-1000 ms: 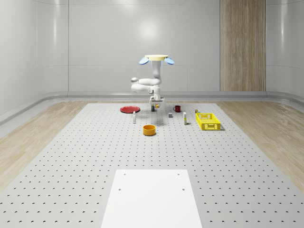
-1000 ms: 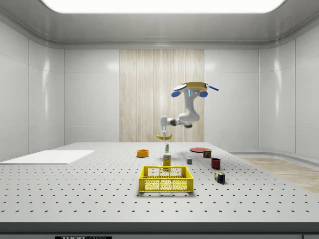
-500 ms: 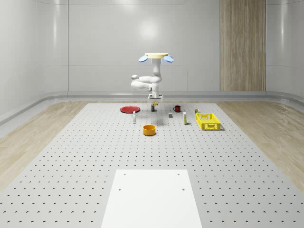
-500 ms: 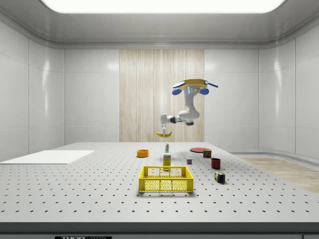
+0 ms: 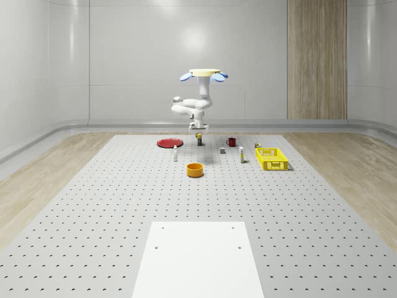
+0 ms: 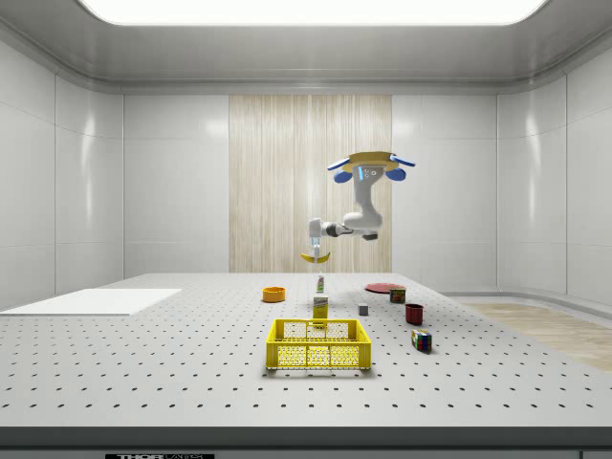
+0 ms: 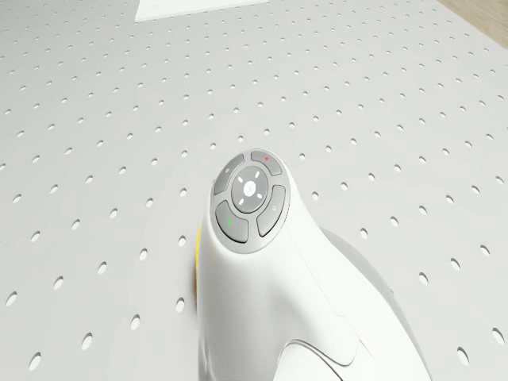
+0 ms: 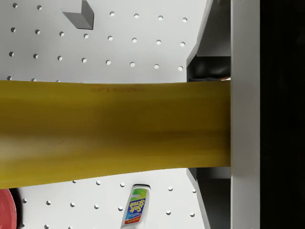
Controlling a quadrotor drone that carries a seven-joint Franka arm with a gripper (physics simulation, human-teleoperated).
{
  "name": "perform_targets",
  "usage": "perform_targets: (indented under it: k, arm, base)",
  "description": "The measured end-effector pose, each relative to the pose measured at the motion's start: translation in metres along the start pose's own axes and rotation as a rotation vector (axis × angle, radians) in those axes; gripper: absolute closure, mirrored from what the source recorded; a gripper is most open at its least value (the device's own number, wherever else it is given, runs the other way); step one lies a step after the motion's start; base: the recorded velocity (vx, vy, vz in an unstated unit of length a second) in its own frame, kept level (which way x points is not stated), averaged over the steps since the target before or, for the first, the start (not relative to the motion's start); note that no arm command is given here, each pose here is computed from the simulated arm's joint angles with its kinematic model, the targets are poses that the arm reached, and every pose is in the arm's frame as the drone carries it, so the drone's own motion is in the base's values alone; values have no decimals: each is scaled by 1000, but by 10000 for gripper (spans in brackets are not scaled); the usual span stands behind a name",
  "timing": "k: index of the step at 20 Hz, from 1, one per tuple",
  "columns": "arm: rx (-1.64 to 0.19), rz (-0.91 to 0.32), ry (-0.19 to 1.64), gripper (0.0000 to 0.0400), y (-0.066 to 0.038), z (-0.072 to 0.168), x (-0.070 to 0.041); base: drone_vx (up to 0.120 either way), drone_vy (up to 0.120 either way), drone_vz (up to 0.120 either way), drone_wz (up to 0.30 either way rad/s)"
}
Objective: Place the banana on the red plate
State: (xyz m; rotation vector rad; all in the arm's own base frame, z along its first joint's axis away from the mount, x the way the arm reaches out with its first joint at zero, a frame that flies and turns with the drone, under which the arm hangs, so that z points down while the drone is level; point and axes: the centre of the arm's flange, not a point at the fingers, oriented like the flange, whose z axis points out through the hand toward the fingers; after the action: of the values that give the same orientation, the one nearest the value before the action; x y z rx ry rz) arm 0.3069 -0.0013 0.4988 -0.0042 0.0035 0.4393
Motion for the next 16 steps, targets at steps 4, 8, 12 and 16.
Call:
perform_targets:
  k: [4,8,12,16]
  arm:
    - [0,-115,1,208,0,0,0]
    - [0,-233,2,208,0,0,0]
    - [1,-351,2,208,0,0,0]
    - [1,-471,3,208,0,0,0]
  base:
    - [0,0,0,-300]
    - [0,0,0,-300]
    - [0,0,0,-300]
    - [0,0,0,-300]
